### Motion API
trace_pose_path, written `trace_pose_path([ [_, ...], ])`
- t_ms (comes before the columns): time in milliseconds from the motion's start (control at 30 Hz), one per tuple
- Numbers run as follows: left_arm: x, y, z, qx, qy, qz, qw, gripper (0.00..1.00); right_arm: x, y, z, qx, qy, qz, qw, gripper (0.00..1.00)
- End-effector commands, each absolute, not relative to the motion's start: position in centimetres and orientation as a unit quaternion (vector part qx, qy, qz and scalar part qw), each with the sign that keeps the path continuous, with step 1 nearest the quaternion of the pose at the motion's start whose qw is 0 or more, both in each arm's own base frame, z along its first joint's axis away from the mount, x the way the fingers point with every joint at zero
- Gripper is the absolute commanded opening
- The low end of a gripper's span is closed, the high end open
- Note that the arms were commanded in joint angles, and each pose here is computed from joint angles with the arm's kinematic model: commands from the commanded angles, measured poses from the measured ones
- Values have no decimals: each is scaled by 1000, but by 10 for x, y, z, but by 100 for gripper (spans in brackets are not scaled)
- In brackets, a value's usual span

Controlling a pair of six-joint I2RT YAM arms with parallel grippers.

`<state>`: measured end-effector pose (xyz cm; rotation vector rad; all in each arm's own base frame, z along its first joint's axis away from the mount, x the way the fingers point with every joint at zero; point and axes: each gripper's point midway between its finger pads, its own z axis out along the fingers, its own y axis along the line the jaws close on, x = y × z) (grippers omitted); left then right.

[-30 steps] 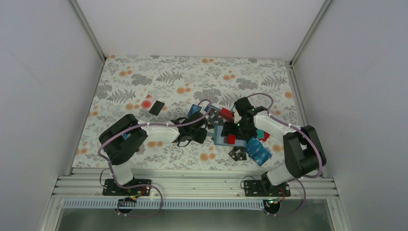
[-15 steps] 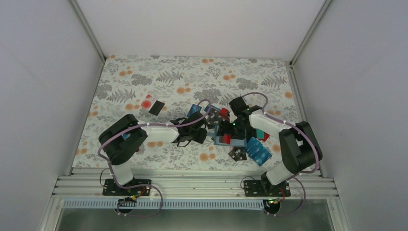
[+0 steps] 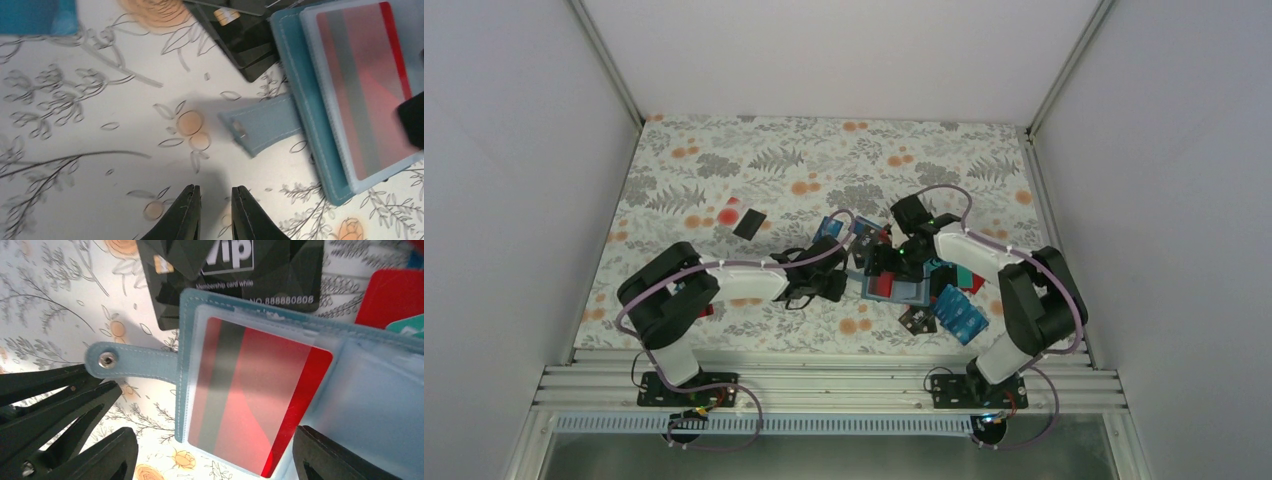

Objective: Put the credit cards into the card holder

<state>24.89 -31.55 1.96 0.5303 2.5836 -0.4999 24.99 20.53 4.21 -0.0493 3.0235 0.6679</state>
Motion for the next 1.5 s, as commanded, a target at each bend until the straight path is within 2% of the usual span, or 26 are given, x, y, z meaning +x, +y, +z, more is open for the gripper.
trace_pose_path([
  [0, 251, -292, 29, 166, 943, -160, 242, 17, 260, 197, 72, -26, 979, 192, 65, 80],
  [233, 244, -276, 43, 159, 941, -163, 249, 17, 252, 159, 82, 15, 987, 135, 90, 86],
  [400, 238, -307, 80, 191, 913, -244, 265, 18, 260, 111, 76, 102, 982, 100, 125, 88],
  [567, 236, -344, 95, 222, 892, -297, 257, 18, 259, 105, 58, 129, 973, 146, 121, 87],
  [833, 245, -376, 76, 232, 895, -304, 228, 18, 250, 108, 34, 141, 965, 198, 96, 88],
  [1167, 251, -376, 35, 231, 914, -264, 205, 18, 243, 114, 19, 138, 959, 236, 73, 88],
  [1467, 243, -373, 10, 234, 921, -253, 183, 17, 244, 128, 31, 123, 943, 300, 71, 86],
])
